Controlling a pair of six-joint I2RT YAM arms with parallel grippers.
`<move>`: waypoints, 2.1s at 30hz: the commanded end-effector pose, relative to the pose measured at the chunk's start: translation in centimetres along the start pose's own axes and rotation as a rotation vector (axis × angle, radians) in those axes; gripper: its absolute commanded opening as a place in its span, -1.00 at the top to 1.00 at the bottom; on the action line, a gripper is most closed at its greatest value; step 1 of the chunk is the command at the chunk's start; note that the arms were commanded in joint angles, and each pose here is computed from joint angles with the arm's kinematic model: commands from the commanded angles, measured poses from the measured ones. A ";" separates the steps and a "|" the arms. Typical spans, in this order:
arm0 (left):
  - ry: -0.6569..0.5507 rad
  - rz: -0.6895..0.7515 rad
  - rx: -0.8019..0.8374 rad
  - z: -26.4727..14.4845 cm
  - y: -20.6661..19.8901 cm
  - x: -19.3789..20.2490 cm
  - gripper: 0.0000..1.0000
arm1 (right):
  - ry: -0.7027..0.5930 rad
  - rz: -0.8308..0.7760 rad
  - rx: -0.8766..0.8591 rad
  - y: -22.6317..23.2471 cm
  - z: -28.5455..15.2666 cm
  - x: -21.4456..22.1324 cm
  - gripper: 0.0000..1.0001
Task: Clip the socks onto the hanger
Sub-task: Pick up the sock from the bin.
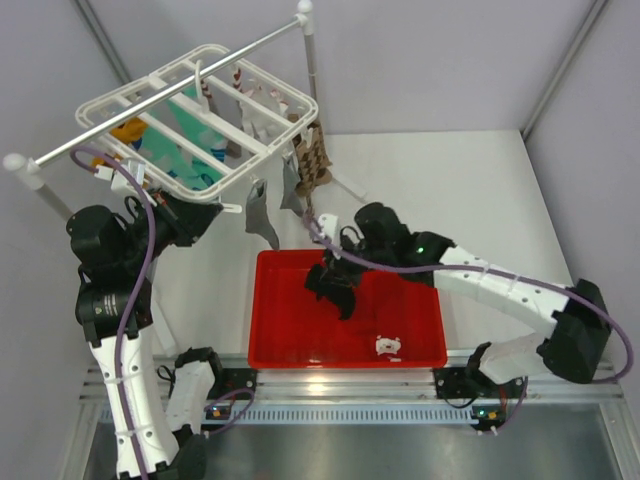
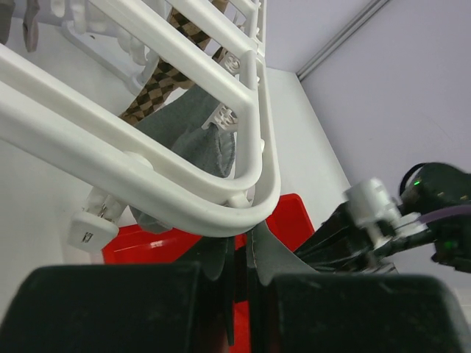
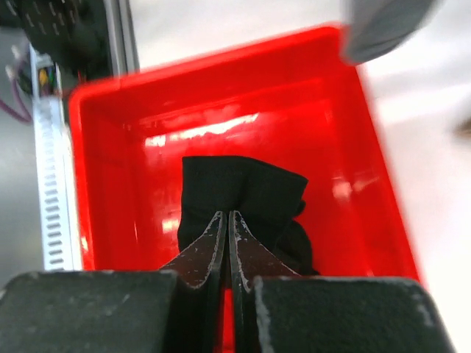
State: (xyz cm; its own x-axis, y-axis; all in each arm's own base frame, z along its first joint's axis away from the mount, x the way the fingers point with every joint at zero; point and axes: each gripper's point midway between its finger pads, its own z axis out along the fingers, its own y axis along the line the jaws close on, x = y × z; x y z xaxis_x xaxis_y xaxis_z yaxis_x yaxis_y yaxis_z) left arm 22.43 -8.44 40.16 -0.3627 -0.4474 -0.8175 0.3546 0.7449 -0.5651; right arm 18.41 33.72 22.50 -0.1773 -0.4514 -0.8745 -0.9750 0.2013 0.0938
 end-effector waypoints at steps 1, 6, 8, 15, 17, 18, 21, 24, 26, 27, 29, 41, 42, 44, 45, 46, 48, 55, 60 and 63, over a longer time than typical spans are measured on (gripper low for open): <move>0.032 -0.026 0.010 -0.3 -0.2 1.0 1.00 | 0.072 -0.087 -0.025 1.3 5.0 3.1 1.00; 0.032 -0.030 0.000 -0.4 0.0 1.1 1.00 | 0.059 -0.107 -0.036 2.3 11.5 2.9 1.00; 0.034 -0.036 -0.006 -0.3 0.2 1.3 1.00 | 0.035 -0.128 -0.007 1.8 13.9 2.3 1.00; 0.038 -0.028 -0.015 -0.3 0.5 1.4 1.00 | 0.100 -0.141 -0.015 1.5 17.9 4.5 1.00; 0.042 -0.032 -0.017 -0.2 0.6 1.7 1.00 | 0.102 -0.135 -0.012 1.4 18.1 4.8 1.00; 0.043 -0.034 -0.019 -0.2 0.8 1.7 1.00 | 0.106 -0.129 -0.012 1.4 18.2 5.0 1.00; 0.046 -0.042 -0.018 -0.1 0.9 1.9 1.00 | 0.084 -0.112 -0.005 1.4 18.5 4.6 1.00; 0.049 -0.047 -0.018 0.0 1.0 2.0 1.00 | 0.091 -0.096 0.004 1.2 18.6 4.8 0.82; 0.051 -0.046 -0.019 0.1 1.1 2.0 1.00 | 0.107 -0.092 0.006 1.0 18.6 5.3 0.48; 0.049 -0.041 -0.018 0.1 1.1 2.0 1.00 | 0.112 -0.090 0.007 0.9 18.6 5.5 0.43; 0.051 -0.042 -0.019 0.2 1.2 2.0 1.00 | 0.112 -0.089 -0.007 1.1 18.8 5.5 0.35; 0.059 -0.044 -0.028 0.3 1.5 2.2 1.00 | 0.176 -0.078 -0.047 1.3 21.1 7.2 0.32; 0.059 -0.041 -0.028 0.3 1.5 2.2 1.00 | 0.192 -0.077 -0.049 1.4 21.0 7.7 0.32; 0.060 -0.041 -0.030 0.3 1.7 2.2 1.00 | 0.213 -0.081 -0.057 1.4 21.1 8.5 0.32; 0.061 -0.044 -0.033 0.4 1.7 2.3 1.00 | 0.222 -0.080 -0.059 1.5 21.0 8.7 0.32; 0.061 -0.044 -0.032 0.4 1.8 2.3 1.00 | 0.231 -0.080 -0.070 1.6 21.0 9.1 0.33; 0.061 -0.043 -0.032 0.3 1.7 2.3 1.00 | 0.230 -0.081 -0.073 1.7 21.0 9.1 0.48; 0.062 -0.039 -0.034 0.4 1.8 2.3 1.00 | 0.157 -0.086 -0.066 1.9 19.6 6.0 1.00; 0.065 -0.037 -0.031 0.3 1.7 2.4 1.00 | 0.094 -0.072 -0.065 2.6 16.7 3.2 1.00; 0.067 -0.042 -0.030 0.3 1.7 2.4 1.00 | 0.047 -0.071 -0.055 2.8 14.6 1.3 1.00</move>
State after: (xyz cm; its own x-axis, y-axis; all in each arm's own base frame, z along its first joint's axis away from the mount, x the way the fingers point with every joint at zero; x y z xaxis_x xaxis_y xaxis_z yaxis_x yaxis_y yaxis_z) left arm 22.50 -8.20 38.96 -0.3673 -0.4455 -0.8165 0.3367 0.7546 -0.5632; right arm 17.47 46.08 8.24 -0.1410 -0.6203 -0.7716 -0.9887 0.1287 0.0772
